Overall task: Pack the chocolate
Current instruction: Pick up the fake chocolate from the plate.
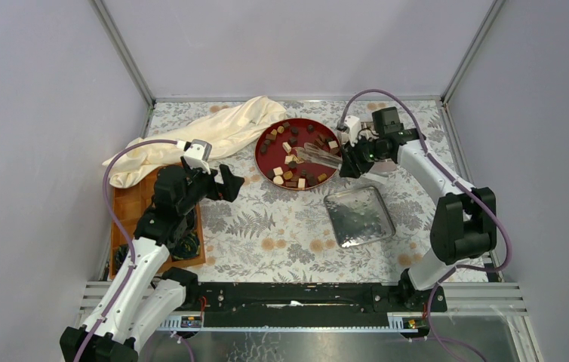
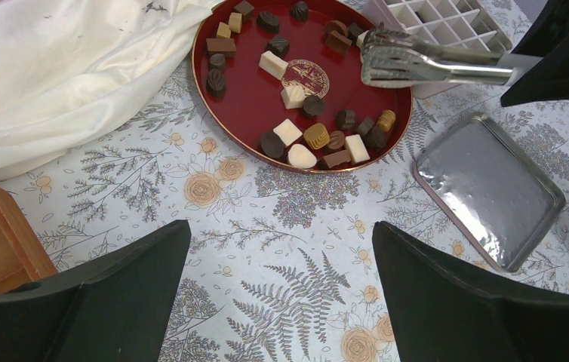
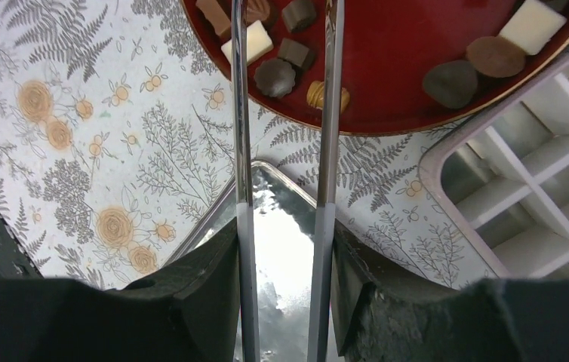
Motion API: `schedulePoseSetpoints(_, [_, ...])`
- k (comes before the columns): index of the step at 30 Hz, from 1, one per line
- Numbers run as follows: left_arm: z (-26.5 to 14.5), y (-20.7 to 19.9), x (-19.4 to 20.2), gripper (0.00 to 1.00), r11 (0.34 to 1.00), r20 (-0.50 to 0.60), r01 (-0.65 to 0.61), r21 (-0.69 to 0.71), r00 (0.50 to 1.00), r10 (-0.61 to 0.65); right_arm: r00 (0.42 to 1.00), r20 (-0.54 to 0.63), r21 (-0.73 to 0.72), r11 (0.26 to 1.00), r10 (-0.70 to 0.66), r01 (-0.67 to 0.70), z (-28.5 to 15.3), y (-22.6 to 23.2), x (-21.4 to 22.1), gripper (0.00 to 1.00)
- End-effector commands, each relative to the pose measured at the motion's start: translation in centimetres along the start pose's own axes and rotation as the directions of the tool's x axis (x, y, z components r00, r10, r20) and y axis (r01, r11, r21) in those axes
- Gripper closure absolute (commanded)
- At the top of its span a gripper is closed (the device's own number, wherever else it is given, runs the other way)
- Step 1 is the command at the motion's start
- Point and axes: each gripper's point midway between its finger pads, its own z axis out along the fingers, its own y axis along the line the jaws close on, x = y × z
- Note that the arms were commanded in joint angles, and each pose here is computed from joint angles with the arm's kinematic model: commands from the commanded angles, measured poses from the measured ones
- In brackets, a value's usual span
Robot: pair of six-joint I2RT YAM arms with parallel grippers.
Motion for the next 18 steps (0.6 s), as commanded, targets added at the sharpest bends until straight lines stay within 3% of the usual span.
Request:
schedulePoseSetpoints(1, [0.1,0.0,-0.6,0.01,1.000,0.027,-0.013,0.002,1.000,0.013,0.997,-0.041,0.011,0.997,-0.073,0.073,0.9,0.2,-0.5,0.53])
schedulePoseSetpoints(8, [0.0,0.0,-0.7,0.01,1.000,0.032,-0.014,0.000,0.999,0.014,0.992,-0.116,0.056,0.997,-0.051,0.058,2.3,-0.7,0.5,0.53])
schedulePoseSetpoints(18, [0.0,0.0,-0.7,0.01,1.000,0.030,-0.014,0.002,0.999,0.014,0.993,-0.114,0.125,0.991,-0.027,0.042,3.5,-1.2,-0.1,0.51])
